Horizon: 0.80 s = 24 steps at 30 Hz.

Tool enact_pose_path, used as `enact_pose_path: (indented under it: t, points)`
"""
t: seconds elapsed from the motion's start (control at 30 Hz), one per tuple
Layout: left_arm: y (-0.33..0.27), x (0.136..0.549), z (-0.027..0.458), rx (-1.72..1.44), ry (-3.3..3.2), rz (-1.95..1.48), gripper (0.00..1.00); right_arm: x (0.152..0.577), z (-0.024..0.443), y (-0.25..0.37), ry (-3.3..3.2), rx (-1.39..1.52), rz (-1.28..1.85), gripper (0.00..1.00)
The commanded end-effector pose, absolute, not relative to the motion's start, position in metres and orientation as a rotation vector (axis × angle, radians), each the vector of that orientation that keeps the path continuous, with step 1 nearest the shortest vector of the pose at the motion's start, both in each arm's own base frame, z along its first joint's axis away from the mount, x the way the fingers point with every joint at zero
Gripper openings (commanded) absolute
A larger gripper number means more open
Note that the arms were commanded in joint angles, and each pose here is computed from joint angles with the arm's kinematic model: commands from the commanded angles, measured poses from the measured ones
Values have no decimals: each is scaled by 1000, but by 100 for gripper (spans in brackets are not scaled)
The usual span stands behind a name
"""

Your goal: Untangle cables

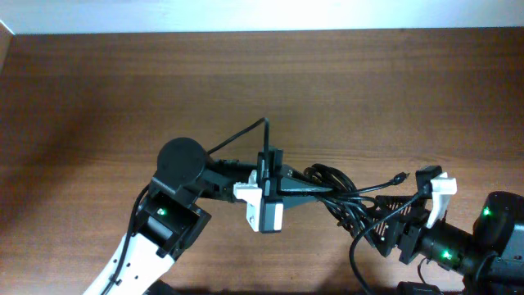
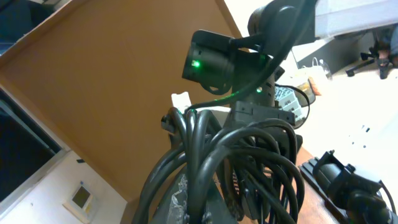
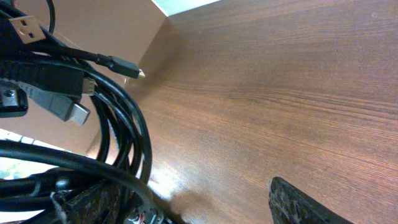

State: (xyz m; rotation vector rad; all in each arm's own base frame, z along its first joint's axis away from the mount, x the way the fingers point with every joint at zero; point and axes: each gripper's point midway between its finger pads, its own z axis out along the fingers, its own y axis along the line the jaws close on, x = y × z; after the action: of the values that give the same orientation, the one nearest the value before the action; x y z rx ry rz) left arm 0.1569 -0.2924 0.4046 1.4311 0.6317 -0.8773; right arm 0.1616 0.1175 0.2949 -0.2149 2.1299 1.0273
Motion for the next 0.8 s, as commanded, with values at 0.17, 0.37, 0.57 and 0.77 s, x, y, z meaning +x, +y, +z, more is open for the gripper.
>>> enact_pose_path:
  t: [0.17, 0.37, 0.57, 0.77]
  points:
    - [-303, 129, 421, 1419, 610, -990, 0, 180, 290, 100, 2138, -170, 871, 75]
    - [-300, 126, 425, 1415, 598, -982, 0, 187, 258, 61, 2288, 186, 657, 74]
    - [-287, 135, 434, 1379, 610, -918, 0, 184, 246, 45, 2335, 344, 582, 74]
    - [-273, 166, 418, 1336, 802, -880, 0, 181, 255, 65, 2314, 208, 703, 74]
